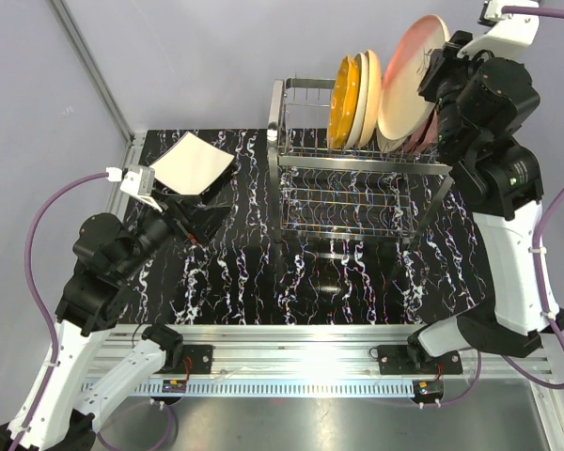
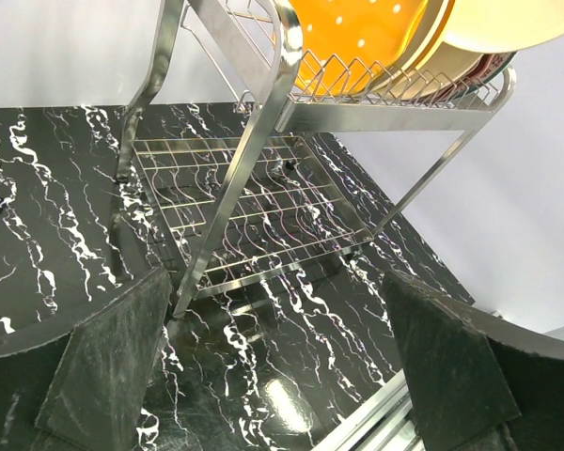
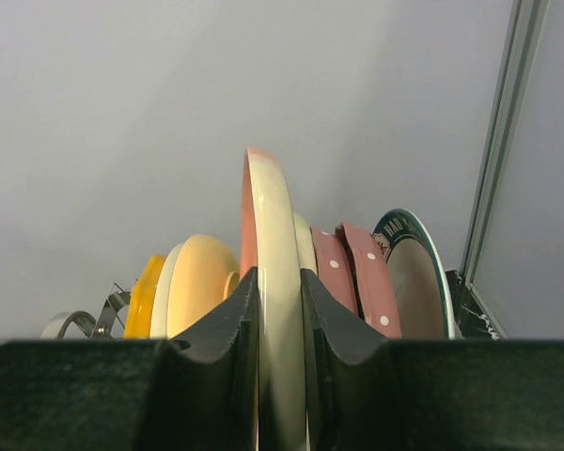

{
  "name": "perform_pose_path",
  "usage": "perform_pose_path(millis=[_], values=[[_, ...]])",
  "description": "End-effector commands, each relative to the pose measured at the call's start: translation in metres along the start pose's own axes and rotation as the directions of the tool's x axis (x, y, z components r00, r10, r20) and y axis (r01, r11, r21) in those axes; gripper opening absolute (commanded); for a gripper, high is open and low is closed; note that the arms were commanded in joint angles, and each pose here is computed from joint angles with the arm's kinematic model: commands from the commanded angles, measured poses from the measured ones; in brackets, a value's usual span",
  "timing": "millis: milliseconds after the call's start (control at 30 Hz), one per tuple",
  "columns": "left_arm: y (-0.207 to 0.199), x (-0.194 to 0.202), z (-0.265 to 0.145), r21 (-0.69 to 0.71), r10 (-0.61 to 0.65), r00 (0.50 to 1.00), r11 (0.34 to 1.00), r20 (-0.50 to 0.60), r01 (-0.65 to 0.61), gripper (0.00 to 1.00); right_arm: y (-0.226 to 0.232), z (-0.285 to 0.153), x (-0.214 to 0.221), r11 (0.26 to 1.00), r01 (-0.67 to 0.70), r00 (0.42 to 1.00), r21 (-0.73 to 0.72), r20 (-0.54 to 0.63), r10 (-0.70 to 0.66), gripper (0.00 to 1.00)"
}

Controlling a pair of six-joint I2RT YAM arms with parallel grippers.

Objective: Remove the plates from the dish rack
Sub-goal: Grab a plate with the right arm, then pass the plate from the right arm to the left

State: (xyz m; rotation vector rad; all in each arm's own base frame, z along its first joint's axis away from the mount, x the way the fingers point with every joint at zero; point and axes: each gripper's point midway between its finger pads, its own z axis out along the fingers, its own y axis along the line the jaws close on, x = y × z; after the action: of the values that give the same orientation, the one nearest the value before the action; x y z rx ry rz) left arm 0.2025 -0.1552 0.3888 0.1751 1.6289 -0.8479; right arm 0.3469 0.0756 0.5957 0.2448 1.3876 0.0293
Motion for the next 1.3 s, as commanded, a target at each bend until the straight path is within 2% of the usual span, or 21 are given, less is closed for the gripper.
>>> perform_pose_path(millis=[0,500,833,1267], values=[[-0.018,-0.020,-0.004,0.067,-0.001,0.998,0.998,0.055,-0.002,0.99,-0.010,-0.026,-0.080,0.978,-0.201,0.952,-0.053,0.225,0.207,0.00],[-0.033,-0.025,-0.004,0.138,-0.044,0.997,0.990,0.061,0.036,0.99,-0.022,-0.041,-0.089,0.971,-0.234,0.942,-0.053,0.236,0.240,0.00],[-0.050,-0.027,-0.001,0.234,-0.102,0.993,0.968,0.051,0.087,0.99,-0.033,-0.048,-0.091,0.967,-0.251,0.938,-0.050,0.233,0.256,0.00],[-0.074,-0.026,0.018,0.360,-0.176,0.984,0.919,0.005,0.162,0.99,-0.049,-0.078,-0.086,0.931,-0.342,0.921,-0.129,0.153,0.359,0.00]])
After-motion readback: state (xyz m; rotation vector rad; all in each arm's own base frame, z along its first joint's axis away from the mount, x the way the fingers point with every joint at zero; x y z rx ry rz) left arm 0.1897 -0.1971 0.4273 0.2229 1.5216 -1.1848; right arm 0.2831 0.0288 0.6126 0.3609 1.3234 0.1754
